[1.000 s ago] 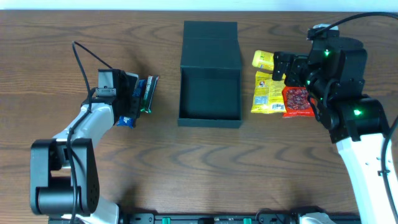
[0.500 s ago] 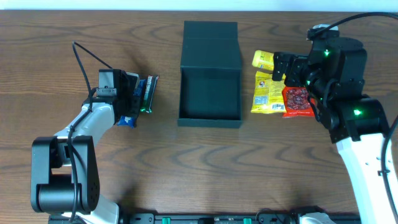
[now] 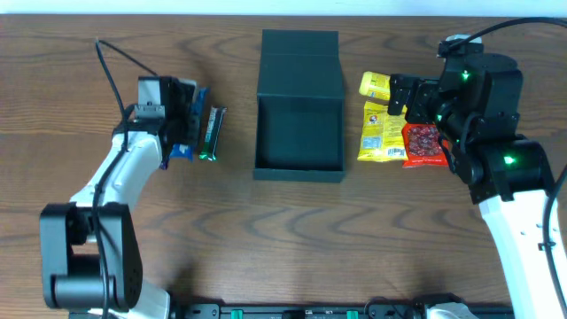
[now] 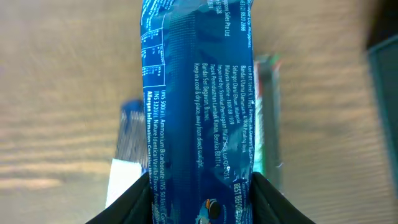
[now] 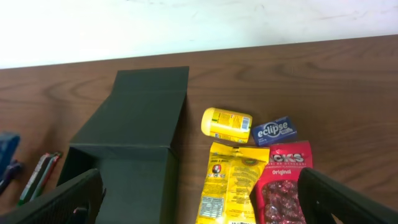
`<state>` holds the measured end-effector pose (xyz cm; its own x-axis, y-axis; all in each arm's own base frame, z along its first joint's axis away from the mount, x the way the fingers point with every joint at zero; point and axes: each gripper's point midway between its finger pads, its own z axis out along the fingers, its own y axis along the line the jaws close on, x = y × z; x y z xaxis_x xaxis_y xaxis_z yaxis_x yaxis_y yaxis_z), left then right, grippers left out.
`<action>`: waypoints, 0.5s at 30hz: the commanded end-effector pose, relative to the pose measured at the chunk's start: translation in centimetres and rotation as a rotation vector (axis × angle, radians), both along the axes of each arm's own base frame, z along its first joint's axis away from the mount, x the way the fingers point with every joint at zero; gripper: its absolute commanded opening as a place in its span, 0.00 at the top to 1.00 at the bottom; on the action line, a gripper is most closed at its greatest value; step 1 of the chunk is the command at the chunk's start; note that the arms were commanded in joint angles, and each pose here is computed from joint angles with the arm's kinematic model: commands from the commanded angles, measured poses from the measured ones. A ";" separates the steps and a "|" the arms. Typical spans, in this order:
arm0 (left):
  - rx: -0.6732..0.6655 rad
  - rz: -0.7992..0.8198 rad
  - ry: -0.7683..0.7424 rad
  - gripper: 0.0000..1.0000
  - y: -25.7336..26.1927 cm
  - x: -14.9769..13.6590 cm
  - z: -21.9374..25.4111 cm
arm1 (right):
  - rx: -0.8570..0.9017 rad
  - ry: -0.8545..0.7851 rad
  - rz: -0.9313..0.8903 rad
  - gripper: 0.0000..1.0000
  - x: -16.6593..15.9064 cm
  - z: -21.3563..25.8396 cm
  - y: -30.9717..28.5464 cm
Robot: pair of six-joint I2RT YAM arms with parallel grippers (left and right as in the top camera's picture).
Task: Pack container
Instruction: 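Grasp the blue snack bar with the left gripper, then carry the blue bar into the black box and release it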
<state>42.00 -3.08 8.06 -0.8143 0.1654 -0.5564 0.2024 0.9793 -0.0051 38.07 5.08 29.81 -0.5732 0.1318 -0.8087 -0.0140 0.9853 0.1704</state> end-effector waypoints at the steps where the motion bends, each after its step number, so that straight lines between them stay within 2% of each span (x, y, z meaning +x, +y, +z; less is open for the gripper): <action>1: -0.032 -0.066 -0.146 0.90 -2.2 1.7 6.7 | -0.001 -0.010 -0.019 0.01 -0.1 0.4 -0.5; 2: -0.037 -0.106 -0.177 0.95 -3.2 1.8 8.1 | -0.001 -0.010 -0.019 0.01 -0.1 0.4 -0.5; 6: 0.029 -0.313 -0.344 0.95 -8.0 2.1 14.3 | -0.001 -0.011 -0.020 0.01 -0.1 0.4 -0.5; 8: 0.066 -0.415 -0.394 0.95 -10.4 1.9 15.8 | -0.001 -0.011 -0.020 0.01 -0.1 0.4 -0.5; 11: 0.151 -0.601 -0.437 0.95 -14.0 0.7 16.1 | 0.000 -0.019 -0.023 0.01 -0.3 0.7 -0.7; 15: 0.223 -0.769 -0.430 0.95 -17.1 -0.7 14.6 | -0.008 -0.046 -0.068 0.01 -1.0 1.8 -2.1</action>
